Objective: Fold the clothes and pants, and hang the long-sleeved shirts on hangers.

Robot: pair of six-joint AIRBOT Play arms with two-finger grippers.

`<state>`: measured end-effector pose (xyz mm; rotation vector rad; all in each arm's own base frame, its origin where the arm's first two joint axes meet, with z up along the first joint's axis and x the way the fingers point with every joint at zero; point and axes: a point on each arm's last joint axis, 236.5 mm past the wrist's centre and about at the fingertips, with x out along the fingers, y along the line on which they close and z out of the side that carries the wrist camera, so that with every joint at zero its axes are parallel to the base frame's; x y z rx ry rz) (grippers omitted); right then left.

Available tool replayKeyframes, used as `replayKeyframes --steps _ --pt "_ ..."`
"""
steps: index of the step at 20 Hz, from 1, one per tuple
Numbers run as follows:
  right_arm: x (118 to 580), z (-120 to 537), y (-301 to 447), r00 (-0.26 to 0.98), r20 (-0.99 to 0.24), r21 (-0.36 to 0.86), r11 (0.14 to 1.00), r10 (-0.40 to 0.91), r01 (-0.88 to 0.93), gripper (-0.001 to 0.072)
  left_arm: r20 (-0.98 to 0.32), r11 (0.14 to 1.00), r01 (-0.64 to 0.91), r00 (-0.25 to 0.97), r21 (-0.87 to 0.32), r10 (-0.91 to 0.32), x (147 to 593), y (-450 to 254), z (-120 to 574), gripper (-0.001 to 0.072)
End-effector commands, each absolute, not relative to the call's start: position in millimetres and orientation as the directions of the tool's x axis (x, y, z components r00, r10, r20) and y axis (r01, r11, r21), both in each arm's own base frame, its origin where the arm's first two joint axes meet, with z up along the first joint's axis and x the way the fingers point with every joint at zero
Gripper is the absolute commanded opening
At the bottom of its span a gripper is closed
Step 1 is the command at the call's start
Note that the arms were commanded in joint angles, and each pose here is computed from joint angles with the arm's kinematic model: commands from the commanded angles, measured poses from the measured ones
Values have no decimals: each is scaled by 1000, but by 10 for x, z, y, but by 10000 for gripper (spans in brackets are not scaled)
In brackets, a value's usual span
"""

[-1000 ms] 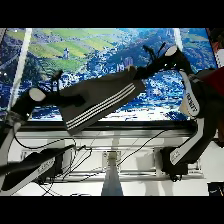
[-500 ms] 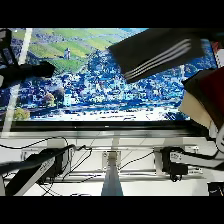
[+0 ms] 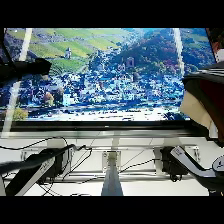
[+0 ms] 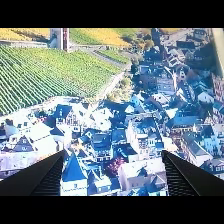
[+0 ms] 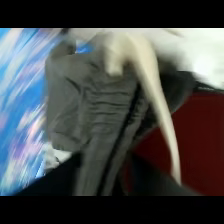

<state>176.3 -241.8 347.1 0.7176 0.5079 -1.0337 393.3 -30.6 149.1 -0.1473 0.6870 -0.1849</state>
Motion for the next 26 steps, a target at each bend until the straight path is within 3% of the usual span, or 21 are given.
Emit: replayKeyframes --steps 1,2,6,7,10,14,17,23,26 --pt "1177 3579 -2480 319 -665 337 111 -676 935 528 -613 974 120 760 -194 -216 3935 -299 1500 691" --pt "1176 3582 -2470 321 -664 338 112 -675 935 581 -613 974 120 760 -194 -216 3935 -299 1500 692" --pt "1544 3584 -2374 461 -652 404 239 -602 883 552 -613 974 120 760 -194 -216 3935 -300 1501 691" --pt "1709 3580 -2316 521 -644 423 307 -559 853 451 -613 974 120 760 -194 -216 3935 -299 1500 691" --pt "2161 3577 -2099 645 -623 440 484 -442 757 25 -613 974 120 760 -194 -216 3935 -299 1500 691" --pt "2805 3661 -1454 775 -579 377 761 -251 528 21 -613 974 120 760 -194 -216 3935 -299 1500 691" --pt "3118 3628 -733 802 -590 280 909 -92 310 20 -613 974 120 760 -194 -216 3935 -299 1500 691" --pt "3335 3668 -212 806 -558 -51 977 -199 205 19 -613 974 120 760 -194 -216 3935 -299 1500 692" --pt "3487 3544 -10 790 -580 -112 980 -198 164 20 -613 974 120 760 -194 -216 3935 -299 1500 691"
